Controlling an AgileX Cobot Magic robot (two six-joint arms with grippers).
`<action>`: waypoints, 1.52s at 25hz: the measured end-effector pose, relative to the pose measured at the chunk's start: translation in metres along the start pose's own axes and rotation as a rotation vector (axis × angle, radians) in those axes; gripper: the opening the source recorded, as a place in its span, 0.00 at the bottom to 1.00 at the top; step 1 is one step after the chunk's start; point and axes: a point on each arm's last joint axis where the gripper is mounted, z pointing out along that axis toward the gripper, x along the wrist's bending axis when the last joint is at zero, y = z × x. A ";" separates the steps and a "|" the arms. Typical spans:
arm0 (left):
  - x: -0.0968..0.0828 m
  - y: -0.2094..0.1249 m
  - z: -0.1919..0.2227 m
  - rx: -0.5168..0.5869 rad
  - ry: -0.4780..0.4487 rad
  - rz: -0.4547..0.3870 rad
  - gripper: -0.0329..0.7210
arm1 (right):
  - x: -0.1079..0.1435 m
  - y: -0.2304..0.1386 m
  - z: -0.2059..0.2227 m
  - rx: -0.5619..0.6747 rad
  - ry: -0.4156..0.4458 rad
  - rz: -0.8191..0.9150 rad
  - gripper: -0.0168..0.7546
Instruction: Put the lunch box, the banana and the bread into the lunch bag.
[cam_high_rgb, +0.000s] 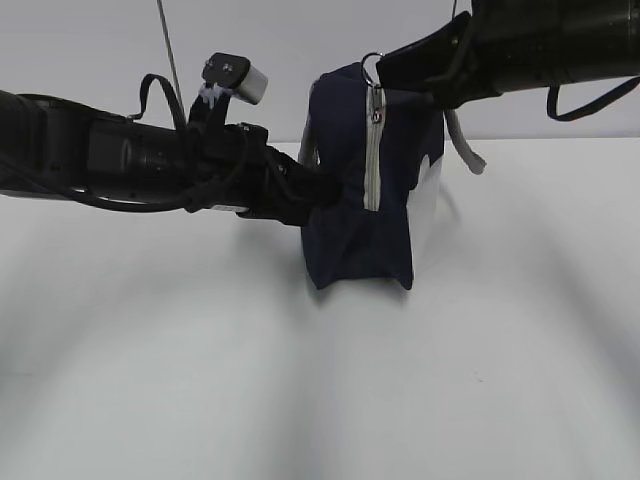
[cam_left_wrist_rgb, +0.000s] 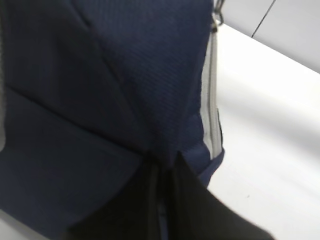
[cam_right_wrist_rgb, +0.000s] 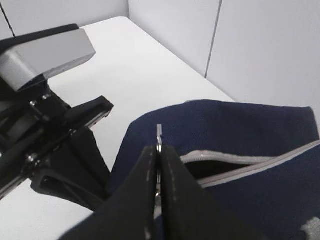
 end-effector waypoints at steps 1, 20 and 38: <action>0.000 0.000 0.000 0.000 -0.003 -0.011 0.06 | -0.001 0.002 0.000 -0.004 -0.004 -0.005 0.00; -0.011 -0.020 -0.002 0.111 -0.104 -0.042 0.06 | -0.024 0.011 0.003 0.069 0.217 -0.025 0.00; -0.018 -0.025 -0.004 0.172 -0.182 -0.039 0.05 | -0.087 -0.009 0.037 0.101 0.248 0.126 0.00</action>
